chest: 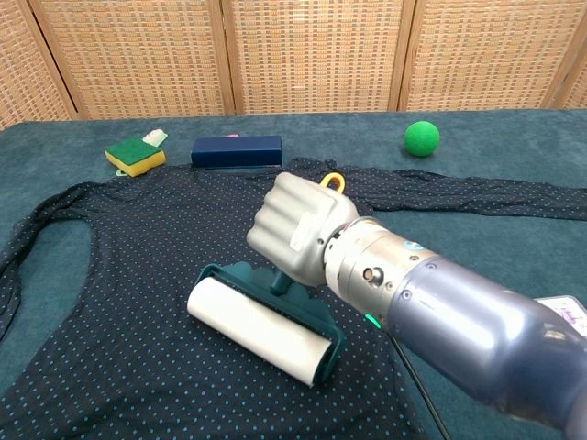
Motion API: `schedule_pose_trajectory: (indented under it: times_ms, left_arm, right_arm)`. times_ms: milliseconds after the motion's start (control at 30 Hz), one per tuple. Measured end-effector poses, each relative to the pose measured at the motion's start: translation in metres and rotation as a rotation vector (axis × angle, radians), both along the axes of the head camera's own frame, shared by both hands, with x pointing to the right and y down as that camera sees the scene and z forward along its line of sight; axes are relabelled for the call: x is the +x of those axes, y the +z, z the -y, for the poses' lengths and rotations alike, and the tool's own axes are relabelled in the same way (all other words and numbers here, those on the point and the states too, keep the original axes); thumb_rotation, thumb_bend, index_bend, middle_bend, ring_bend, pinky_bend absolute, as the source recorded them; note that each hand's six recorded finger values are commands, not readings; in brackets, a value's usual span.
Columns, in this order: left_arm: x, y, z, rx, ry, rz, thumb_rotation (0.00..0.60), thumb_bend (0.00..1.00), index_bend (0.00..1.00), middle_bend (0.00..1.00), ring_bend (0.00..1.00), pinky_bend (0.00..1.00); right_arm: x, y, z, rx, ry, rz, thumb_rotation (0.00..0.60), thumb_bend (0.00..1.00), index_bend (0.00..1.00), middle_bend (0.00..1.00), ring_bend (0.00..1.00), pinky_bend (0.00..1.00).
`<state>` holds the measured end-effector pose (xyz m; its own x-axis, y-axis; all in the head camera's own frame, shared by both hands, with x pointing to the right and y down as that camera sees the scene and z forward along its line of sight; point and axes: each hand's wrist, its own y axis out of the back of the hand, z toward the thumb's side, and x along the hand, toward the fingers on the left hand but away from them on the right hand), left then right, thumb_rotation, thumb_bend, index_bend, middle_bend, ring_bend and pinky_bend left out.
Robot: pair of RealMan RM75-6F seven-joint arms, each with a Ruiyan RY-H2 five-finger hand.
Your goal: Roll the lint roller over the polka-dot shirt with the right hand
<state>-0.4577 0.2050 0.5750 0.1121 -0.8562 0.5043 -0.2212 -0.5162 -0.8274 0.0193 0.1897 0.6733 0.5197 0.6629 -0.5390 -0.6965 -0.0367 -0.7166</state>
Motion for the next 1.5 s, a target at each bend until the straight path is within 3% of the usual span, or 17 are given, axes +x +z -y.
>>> schedule_pose_trajectory:
  times_ms: [400,633,1000,1367,1500]
  left_arm:
    - [0.0,0.0,0.001,0.002,-0.002,-0.001,0.6,0.0,0.0,0.0,0.0,0.0]
    - [0.0,-0.001,0.002,0.003,-0.005,-0.002,0.6,0.0,0.0,0.0,0.0,0.0]
    - [0.0,-0.001,0.002,0.002,-0.005,-0.005,0.6,0.0,0.0,0.0,0.0,0.0]
    - [0.001,0.0,0.001,0.001,-0.002,-0.003,0.6,0.0,0.0,0.0,0.0,0.0]
    - [0.001,0.0,0.001,0.001,-0.002,-0.003,0.6,0.0,0.0,0.0,0.0,0.0]
  right_arm:
    - [0.06,0.026,0.06,0.101,0.152,-0.134,0.6,0.94,0.67,1.0,1.0,1.0]
    - [0.083,0.033,0.077,0.123,0.204,-0.158,0.6,0.94,0.67,1.0,1.0,1.0]
    - [0.052,0.025,0.051,0.091,0.131,-0.105,0.6,0.94,0.67,1.0,1.0,1.0]
    - [-0.004,-0.005,-0.014,0.069,-0.059,0.013,0.6,0.94,0.68,1.0,1.0,1.0]
    - [-0.01,-0.009,-0.025,0.065,-0.087,0.027,0.6,0.94,0.68,1.0,1.0,1.0]
